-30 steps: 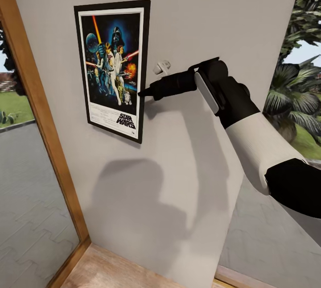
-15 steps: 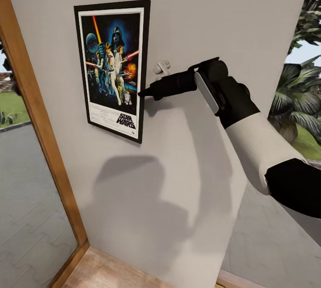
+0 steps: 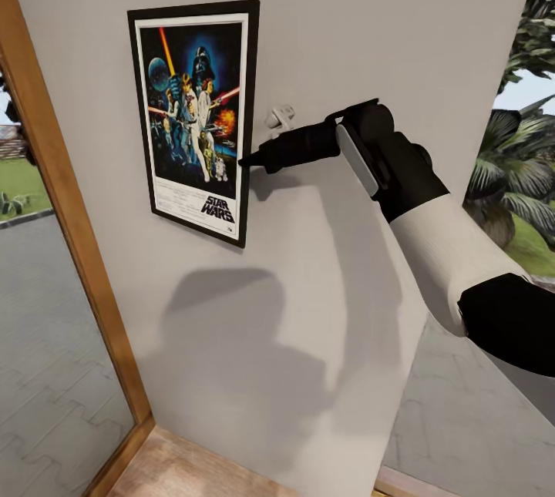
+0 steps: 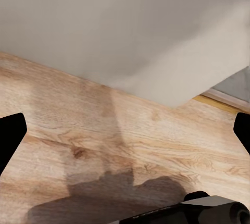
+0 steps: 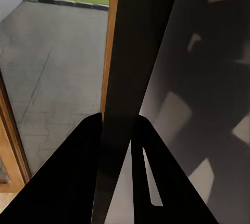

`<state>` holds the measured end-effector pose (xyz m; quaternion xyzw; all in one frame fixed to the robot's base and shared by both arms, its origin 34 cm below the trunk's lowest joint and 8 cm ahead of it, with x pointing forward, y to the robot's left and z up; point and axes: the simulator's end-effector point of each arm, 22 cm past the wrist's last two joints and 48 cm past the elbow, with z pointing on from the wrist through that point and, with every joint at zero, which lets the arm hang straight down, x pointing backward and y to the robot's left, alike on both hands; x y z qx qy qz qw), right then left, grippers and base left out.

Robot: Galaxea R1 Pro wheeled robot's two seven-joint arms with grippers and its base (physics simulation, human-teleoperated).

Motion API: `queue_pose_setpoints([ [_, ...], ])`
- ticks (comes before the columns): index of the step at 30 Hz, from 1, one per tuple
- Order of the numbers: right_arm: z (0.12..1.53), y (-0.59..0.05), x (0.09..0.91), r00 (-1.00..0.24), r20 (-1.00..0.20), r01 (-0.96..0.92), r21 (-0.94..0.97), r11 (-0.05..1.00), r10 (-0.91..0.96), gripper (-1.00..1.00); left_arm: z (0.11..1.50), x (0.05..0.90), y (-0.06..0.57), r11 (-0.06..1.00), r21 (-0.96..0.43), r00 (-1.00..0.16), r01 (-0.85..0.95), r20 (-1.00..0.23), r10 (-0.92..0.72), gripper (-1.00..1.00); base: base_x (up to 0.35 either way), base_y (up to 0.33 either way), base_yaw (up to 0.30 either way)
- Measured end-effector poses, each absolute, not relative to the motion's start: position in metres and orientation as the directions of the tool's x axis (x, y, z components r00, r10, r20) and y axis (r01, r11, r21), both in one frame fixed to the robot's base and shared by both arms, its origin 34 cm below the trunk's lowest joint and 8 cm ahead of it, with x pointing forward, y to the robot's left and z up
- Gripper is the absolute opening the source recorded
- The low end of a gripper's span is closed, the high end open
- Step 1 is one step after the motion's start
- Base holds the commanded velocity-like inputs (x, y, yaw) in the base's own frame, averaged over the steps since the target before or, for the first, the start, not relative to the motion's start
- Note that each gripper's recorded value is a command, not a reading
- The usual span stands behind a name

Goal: Pick up the poster from the kitchen countertop and hang it on one of the wall nails in the kitchen.

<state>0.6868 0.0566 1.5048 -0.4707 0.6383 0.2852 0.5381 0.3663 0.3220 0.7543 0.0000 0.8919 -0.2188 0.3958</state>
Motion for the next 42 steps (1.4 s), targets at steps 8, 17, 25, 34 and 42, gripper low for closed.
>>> queue_pose_setpoints([
  [8, 1.504, 0.057, 0.687, 0.023, -0.956, -0.908, -0.143, 0.394, -0.294, -1.0, 0.754, 0.366, 0.322, 0.904, -0.39, -0.687, 0.173, -0.706, -0.173, 1.0, 0.0, 0.0, 0.0],
  [17, 1.504, 0.057, 0.687, 0.023, -0.956, -0.908, -0.143, 0.394, -0.293, -1.0, 0.754, 0.366, 0.322, 0.904, -0.39, -0.686, 0.173, -0.706, -0.173, 1.0, 0.0, 0.0, 0.0],
  [25, 1.504, 0.058, 0.687, 0.025, -0.956, -0.91, -0.142, 0.391, -0.291, -1.0, 0.754, 0.366, 0.322, 0.904, -0.39, -0.686, 0.173, -0.706, -0.173, 1.0, 0.0, 0.0, 0.0],
  [34, 1.493, 0.058, 0.689, 0.007, -0.956, -0.912, -0.126, 0.391, -0.292, -1.0, 0.754, 0.366, 0.322, 0.904, -0.39, -0.686, 0.173, -0.706, -0.173, 1.0, 0.0, 0.0, 0.0],
  [42, 1.489, 0.058, 0.689, 0.003, -0.956, -0.912, -0.122, 0.391, -0.292, -1.0, 0.754, 0.366, 0.322, 0.904, -0.39, -0.686, 0.173, -0.706, -0.173, 1.0, 0.0, 0.0, 0.0],
])
